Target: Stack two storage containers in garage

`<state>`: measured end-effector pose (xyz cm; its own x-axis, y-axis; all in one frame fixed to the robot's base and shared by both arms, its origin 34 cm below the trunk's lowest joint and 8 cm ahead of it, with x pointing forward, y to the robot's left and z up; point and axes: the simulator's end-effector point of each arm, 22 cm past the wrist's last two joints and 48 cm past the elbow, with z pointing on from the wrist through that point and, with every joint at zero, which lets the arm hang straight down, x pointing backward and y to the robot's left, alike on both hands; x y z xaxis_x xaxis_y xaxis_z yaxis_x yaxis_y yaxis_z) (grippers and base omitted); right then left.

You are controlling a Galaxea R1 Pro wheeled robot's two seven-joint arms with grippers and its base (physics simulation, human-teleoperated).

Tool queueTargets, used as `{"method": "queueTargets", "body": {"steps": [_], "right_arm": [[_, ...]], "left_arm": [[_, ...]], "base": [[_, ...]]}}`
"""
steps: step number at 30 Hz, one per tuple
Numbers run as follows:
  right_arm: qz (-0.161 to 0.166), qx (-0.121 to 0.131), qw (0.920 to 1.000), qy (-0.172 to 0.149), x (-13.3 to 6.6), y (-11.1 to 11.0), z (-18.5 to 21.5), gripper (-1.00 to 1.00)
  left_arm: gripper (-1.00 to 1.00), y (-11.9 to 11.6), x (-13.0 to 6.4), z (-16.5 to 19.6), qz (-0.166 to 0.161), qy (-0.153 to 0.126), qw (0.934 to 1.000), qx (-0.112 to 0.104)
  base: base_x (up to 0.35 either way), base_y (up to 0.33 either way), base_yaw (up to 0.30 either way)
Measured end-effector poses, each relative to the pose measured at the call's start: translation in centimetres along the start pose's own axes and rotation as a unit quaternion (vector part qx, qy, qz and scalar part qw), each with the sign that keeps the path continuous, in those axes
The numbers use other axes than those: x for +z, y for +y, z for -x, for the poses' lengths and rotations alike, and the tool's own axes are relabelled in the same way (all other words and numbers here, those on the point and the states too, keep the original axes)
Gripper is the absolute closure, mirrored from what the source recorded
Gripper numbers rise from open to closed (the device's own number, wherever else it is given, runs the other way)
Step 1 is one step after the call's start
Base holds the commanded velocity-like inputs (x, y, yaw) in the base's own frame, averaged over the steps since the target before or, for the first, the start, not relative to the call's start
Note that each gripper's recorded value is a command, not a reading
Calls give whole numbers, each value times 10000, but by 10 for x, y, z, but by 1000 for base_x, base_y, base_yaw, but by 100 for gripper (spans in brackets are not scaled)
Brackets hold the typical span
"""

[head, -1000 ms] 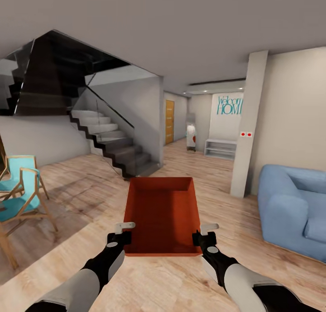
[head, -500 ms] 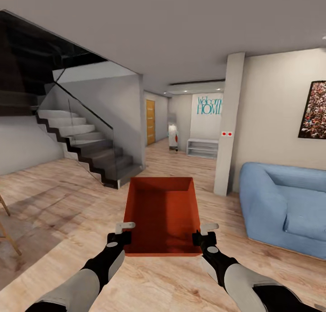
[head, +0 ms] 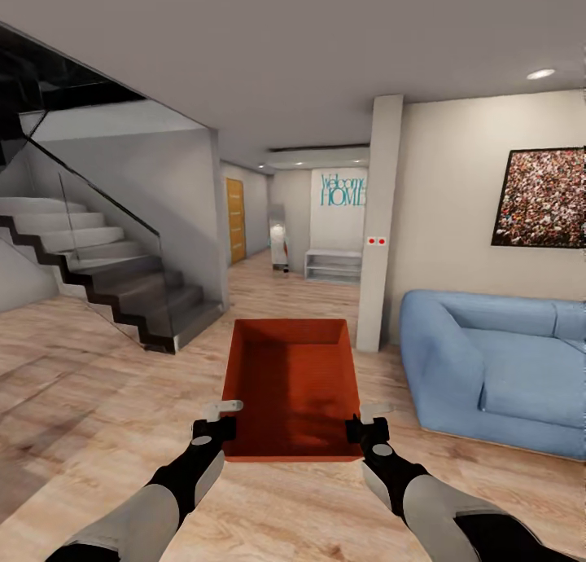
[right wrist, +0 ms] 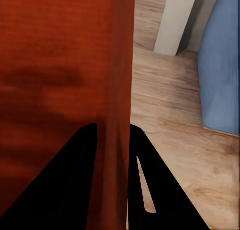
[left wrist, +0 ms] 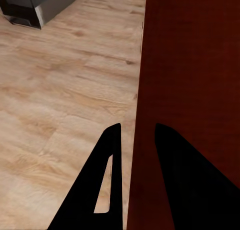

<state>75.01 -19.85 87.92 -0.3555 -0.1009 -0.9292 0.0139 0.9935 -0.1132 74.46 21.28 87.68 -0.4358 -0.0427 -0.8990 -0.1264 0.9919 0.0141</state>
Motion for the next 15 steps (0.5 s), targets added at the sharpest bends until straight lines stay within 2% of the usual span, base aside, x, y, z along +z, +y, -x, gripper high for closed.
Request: {"method": "queueTargets", "body": {"steps": [15], "right_arm": [[1, 5, 10000, 6, 0, 0, -1, 100]], "left_arm": [[100, 0, 0, 0, 3, 4, 10000, 2]], "base": [[322, 73, -22]]}}
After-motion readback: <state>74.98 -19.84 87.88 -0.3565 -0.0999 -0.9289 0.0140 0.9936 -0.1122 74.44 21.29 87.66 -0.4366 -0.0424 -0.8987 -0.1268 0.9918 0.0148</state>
